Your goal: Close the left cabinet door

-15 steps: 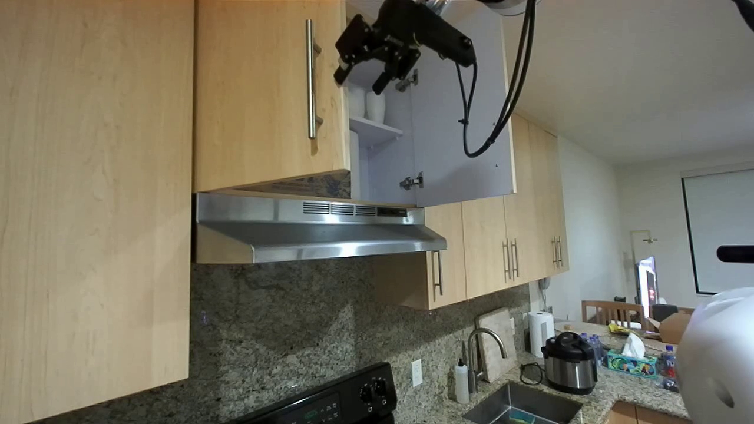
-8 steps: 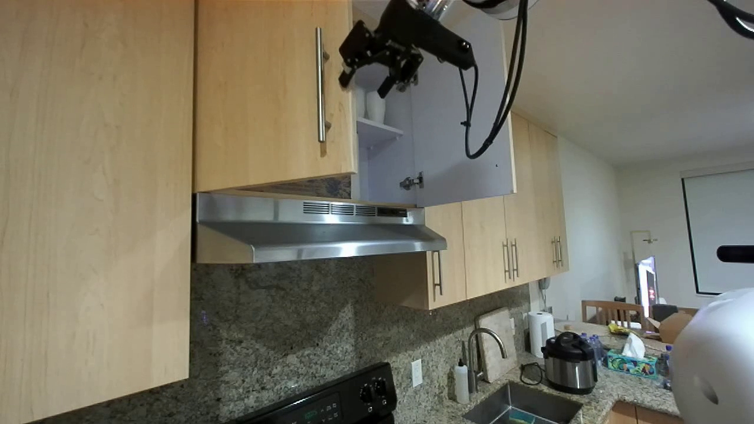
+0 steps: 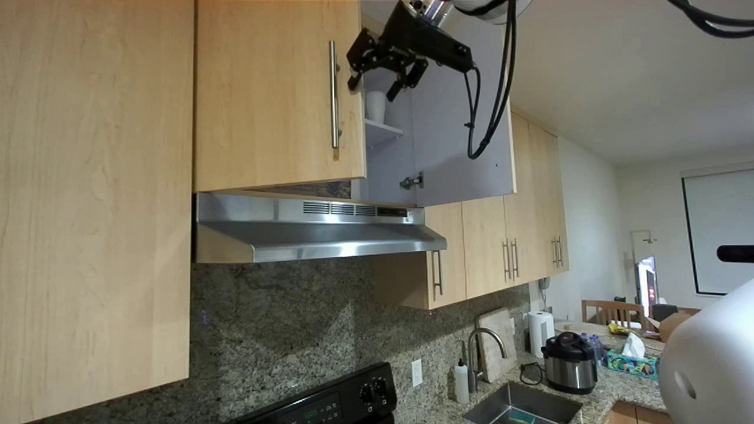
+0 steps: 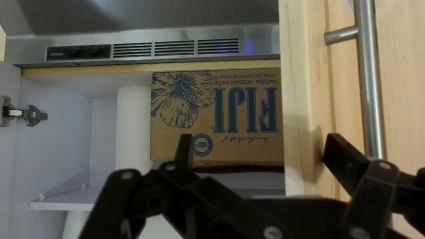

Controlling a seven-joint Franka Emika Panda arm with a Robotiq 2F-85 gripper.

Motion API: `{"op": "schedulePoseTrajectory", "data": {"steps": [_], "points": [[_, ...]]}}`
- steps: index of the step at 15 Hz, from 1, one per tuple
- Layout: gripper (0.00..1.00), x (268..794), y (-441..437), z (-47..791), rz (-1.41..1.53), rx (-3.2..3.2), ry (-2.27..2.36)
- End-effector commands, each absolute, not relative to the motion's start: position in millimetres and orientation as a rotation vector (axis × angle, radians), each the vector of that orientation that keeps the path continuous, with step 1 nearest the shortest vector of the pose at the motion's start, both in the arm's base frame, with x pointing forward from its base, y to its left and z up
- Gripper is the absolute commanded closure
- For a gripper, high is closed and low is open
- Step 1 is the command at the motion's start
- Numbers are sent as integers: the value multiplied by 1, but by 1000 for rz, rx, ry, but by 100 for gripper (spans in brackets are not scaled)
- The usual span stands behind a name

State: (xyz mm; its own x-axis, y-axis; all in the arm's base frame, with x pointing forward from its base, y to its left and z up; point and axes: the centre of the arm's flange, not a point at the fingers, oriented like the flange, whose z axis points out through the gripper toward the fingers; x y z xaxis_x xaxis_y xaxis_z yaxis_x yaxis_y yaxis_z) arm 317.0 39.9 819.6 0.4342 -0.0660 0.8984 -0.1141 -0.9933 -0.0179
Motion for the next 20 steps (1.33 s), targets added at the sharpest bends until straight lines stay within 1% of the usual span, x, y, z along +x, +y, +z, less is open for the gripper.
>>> {"op": "schedulePoseTrajectory", "data": {"steps": [1, 12, 14, 20], "points": [[0, 327, 24, 835, 1636, 2610, -294], [0, 363, -8, 822, 1502, 2698, -400], [0, 357, -6, 817, 1526, 2700, -349], [0, 361, -7, 815, 1516, 2706, -350]]}}
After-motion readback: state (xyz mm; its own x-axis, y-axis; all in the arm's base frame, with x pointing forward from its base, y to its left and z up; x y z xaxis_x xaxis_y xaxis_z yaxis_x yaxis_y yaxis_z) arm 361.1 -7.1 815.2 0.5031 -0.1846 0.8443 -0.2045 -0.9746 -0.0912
